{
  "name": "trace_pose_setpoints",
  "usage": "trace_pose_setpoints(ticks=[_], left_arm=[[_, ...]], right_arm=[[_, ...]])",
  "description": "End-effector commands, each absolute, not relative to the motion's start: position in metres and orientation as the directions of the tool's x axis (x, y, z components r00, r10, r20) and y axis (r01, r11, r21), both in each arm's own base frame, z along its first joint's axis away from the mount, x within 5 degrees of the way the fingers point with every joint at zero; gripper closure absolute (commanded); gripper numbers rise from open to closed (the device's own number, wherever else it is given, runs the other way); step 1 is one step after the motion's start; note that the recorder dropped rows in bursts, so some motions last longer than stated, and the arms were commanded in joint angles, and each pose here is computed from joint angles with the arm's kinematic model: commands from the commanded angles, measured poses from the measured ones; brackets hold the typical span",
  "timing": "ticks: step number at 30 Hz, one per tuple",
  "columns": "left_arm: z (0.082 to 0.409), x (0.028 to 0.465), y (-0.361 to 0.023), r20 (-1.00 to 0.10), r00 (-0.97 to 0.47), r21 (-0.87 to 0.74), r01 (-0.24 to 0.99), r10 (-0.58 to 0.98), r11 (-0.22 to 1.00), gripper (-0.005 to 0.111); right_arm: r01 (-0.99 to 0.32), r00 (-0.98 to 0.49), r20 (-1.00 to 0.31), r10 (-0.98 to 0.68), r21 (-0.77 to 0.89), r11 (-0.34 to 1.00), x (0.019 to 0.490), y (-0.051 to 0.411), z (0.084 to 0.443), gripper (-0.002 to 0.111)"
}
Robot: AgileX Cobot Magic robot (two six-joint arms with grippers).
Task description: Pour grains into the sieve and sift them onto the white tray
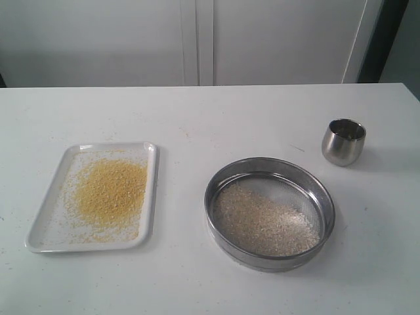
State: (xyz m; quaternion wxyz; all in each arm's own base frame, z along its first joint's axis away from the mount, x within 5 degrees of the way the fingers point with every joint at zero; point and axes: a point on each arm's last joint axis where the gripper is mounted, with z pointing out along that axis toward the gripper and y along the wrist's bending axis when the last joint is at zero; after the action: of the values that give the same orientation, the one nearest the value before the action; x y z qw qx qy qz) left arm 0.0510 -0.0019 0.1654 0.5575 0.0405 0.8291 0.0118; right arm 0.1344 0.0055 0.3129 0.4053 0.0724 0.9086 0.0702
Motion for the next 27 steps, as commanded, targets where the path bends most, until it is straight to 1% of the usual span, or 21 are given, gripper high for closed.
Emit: trace_pose_setpoints(ticks=[1, 10, 27], left_arm=[[0.165, 0.051, -0.002, -0.925, -0.371, 0.060, 0.052, 0.075, 0.997, 0.107], [0.165, 0.051, -0.002, -0.925, -0.371, 0.060, 0.052, 0.075, 0.997, 0.107], [0.165, 0.051, -0.002, -0.925, -0.371, 0.060, 0.052, 0.075, 0.997, 0.107]], right_arm=[[0.072, -0.654, -0.733, 0.188, 0.187, 0.980, 0.134, 0.006, 0.313, 0.108], [0.069, -0.640, -0.745, 0.188, 0.189, 0.980, 0.130, 0.006, 0.315, 0.108], [0.025, -0.445, -0.875, 0.193, 0.203, 0.979, 0.081, 0.006, 0.341, 0.108]])
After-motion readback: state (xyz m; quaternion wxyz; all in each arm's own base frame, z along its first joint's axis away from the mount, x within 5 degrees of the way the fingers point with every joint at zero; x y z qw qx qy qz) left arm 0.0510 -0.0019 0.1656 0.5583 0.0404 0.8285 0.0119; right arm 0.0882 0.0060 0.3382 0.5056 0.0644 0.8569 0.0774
